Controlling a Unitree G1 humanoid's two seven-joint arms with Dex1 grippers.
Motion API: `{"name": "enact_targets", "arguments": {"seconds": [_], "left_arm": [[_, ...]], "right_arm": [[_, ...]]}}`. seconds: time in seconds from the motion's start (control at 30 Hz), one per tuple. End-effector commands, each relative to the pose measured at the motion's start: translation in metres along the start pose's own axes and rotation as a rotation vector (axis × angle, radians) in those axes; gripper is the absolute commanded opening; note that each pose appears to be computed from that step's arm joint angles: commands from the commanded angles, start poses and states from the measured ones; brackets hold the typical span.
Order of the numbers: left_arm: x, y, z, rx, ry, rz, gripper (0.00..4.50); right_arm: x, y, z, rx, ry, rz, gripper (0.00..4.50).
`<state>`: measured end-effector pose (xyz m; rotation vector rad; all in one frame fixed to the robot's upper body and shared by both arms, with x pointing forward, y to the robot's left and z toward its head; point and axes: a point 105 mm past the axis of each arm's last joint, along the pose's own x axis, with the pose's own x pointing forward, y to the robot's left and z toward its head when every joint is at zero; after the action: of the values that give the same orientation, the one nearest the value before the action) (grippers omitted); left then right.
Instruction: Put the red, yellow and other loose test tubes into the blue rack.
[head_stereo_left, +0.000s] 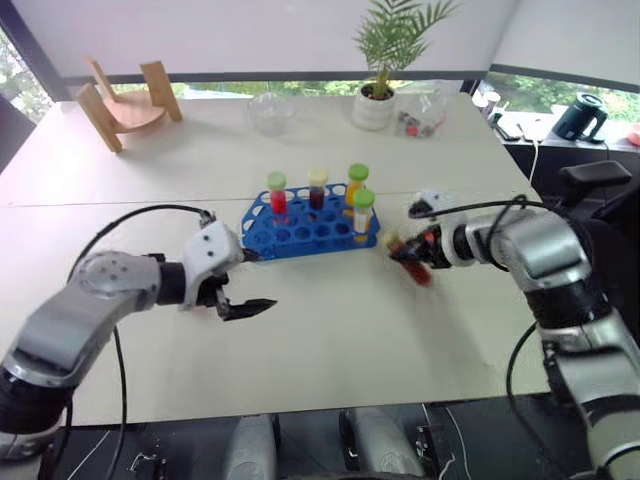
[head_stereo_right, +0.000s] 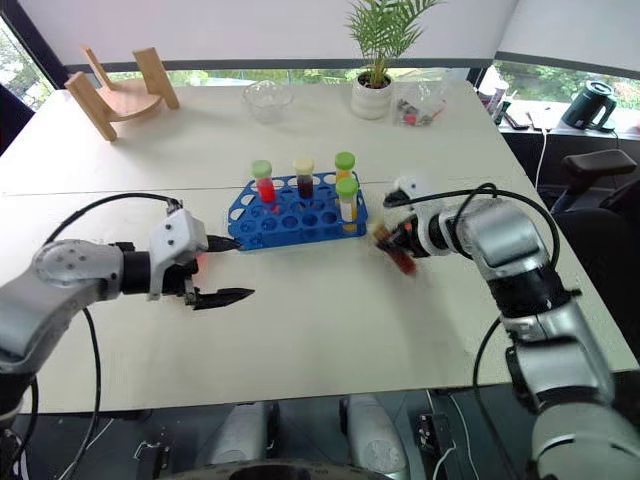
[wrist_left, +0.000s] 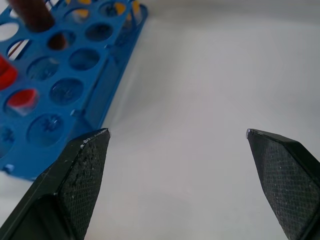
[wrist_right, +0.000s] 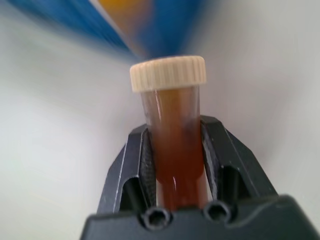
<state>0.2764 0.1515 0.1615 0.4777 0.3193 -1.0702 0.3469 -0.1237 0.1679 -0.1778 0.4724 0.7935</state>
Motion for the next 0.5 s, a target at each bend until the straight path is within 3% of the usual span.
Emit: {"name": "enact_targets", "arguments": {"seconds": [0.03,0.1,0.17,0.33,0.5], "left_arm": [[-0.013,0.016,0.012,0.029,-0.031,0.014,4.50],[-0.017,0.026,0.013,0.012,-0.029,0.008,4.50],[-0.021,0.031,0.012,0.012,-0.009,0.000,4.50],[-0.039,0.040,0.014,0.023,0.044,-0.008,4.50],[-0.044,0.044,0.019,0.034,0.061,-0.009,4.50]], "right_arm": [[-0.033,0.053,0.071,-0.263,-0.547,0.041,0.86],[-0.032,0.078,0.081,-0.181,-0.748,0.059,0.86],[-0.024,0.089,0.083,-0.139,-0.815,0.056,0.86],[0.005,0.110,0.078,-0.136,-0.882,0.045,0.86],[0.037,0.094,0.077,-0.166,-0.940,-0.152,0.86]]}}
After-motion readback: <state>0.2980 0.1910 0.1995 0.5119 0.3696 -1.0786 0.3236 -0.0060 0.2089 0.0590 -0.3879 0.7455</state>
